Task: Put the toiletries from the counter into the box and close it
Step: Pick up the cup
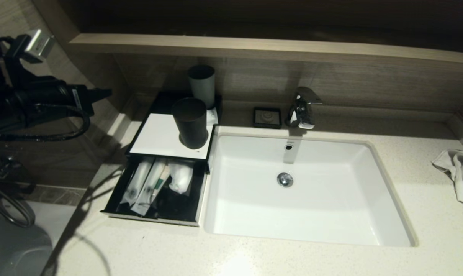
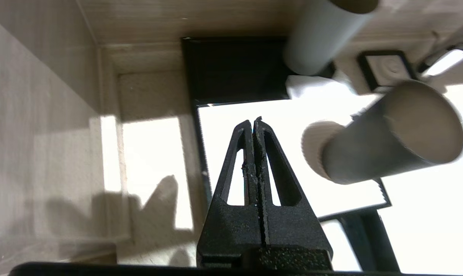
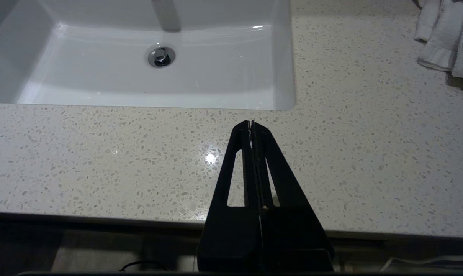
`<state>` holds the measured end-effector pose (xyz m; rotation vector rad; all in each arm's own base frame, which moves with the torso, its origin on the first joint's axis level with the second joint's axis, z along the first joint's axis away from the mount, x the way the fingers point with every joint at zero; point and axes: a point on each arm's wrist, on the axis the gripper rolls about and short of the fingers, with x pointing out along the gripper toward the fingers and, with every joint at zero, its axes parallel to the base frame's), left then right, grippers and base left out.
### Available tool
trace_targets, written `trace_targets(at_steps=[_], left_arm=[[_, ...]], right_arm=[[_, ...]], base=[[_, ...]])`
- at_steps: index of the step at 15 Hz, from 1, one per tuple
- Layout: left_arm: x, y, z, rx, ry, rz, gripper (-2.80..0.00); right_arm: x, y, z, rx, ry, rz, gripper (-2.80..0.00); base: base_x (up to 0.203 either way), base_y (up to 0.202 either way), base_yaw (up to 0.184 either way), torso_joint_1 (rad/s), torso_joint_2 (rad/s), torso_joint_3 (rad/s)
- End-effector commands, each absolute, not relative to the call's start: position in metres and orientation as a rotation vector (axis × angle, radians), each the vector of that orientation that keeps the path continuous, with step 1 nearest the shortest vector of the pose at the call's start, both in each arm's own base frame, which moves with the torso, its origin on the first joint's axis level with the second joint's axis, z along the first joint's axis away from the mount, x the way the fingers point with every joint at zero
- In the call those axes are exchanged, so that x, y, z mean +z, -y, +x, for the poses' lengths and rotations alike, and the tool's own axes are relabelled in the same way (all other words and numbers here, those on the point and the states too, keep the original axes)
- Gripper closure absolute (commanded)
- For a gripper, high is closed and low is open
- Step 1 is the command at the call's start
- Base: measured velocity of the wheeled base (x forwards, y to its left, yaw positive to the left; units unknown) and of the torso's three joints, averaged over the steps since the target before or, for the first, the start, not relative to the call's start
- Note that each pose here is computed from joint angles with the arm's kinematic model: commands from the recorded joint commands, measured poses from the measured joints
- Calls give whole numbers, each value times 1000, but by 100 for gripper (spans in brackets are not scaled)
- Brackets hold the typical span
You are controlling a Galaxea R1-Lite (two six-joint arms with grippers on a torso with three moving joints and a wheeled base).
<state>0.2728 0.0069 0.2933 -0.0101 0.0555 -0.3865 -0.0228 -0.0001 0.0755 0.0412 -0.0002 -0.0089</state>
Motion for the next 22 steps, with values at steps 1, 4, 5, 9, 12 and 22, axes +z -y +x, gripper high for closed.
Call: trace_targets(at_steps=[1,4,5,9,12,22], left_arm=[[295,-2,258,-403,-46,-7,0],[290,6,254,-415,-61,-8,0],[287,7,252,-418,-70,-10,0],[274,10,242,-423,-111,-18,0],[263,10,231,-426,-142,-20,0],[228,48,204,-382,-245,19,0]], right_arm=[[75,0,-23,-8,0,41,0],[75,0,-23,-8,0,41,0],[75,0,-23,-8,0,41,0],[75,0,-23,-8,0,41,0],[75,0,-23,-8,0,41,0],[75,0,-23,-8,0,41,0]], base=[[0,0,0,0,0,0],[0,0,0,0,0,0],[0,0,0,0,0,0],[0,0,0,0,0,0],[0,0,0,0,0,0],[0,0,0,0,0,0]])
